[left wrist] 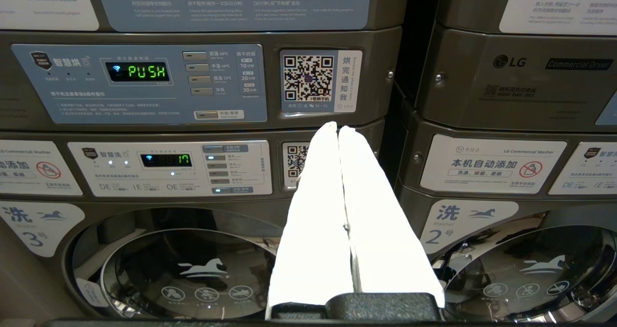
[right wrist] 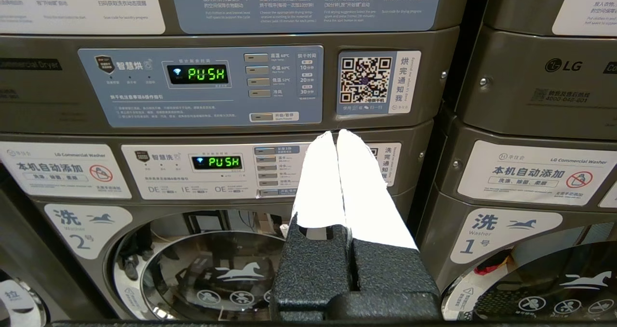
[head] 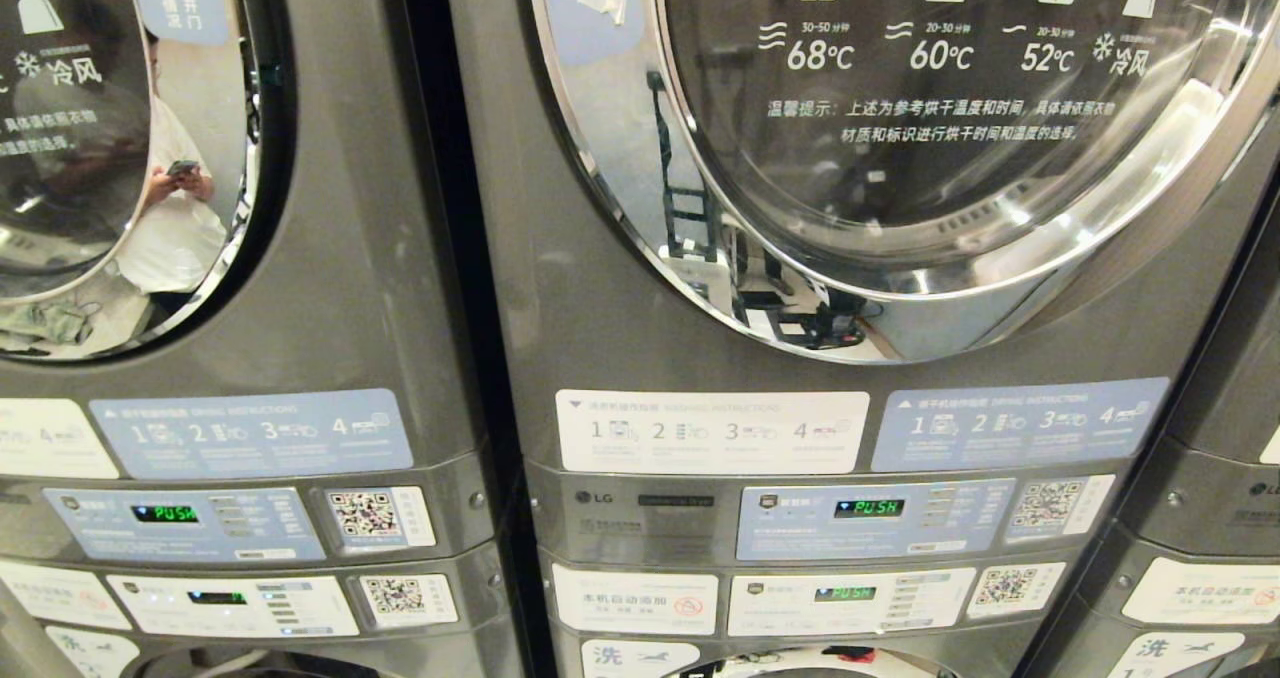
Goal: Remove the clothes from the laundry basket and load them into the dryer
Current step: Open the dryer
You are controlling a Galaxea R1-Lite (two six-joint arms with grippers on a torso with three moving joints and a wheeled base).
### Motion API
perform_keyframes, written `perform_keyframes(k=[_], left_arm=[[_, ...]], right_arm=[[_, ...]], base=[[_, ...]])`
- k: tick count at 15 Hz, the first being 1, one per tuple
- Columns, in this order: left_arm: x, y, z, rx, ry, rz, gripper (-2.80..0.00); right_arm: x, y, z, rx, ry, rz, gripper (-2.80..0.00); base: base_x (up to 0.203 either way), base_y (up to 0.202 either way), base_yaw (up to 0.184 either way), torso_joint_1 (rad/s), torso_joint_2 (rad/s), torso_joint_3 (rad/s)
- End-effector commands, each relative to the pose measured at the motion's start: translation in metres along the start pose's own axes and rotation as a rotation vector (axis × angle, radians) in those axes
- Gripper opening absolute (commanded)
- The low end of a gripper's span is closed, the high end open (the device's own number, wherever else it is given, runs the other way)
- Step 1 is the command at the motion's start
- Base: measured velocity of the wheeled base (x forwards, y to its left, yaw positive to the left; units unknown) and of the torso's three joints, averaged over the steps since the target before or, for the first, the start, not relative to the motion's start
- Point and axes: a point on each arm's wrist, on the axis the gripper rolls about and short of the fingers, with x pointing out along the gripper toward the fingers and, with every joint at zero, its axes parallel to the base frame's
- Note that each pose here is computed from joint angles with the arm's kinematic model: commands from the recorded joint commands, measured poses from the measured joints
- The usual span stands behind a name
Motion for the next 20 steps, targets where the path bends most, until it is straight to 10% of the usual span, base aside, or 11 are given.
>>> perform_keyframes(k=[1, 9, 16, 17, 20], left_arm=[[0.0, 0.0, 0.0, 0.0, 0.001, 0.0, -2.8], [0.0, 0.0, 0.0, 0.0, 0.001, 0.0, -2.8], [0.0, 0.0, 0.0, 0.0, 0.001, 0.0, -2.8], [0.0, 0.0, 0.0, 0.0, 0.001, 0.0, -2.8], [0.0, 0.0, 0.0, 0.0, 0.001, 0.0, -2.8]], right_arm=[[0.0, 0.0, 0.0, 0.0, -0.001, 0.0, -2.8], [-0.028, 0.003, 0.075, 0.051, -0.228, 0.126, -2.8], [0.025, 0.008, 0.197, 0.019, 0.05, 0.268, -2.8], [0.04, 0.009, 0.213, -0.001, 0.066, 0.33, 0.0], [0.064, 0.014, 0.237, -0.058, 0.069, 0.582, 0.0]], base=[[0.0, 0.0, 0.0, 0.0, 0.0, 0.0], [0.0, 0.0, 0.0, 0.0, 0.0, 0.0], [0.0, 0.0, 0.0, 0.0, 0.0, 0.0], [0.0, 0.0, 0.0, 0.0, 0.0, 0.0], [0.0, 0.0, 0.0, 0.0, 0.0, 0.0]])
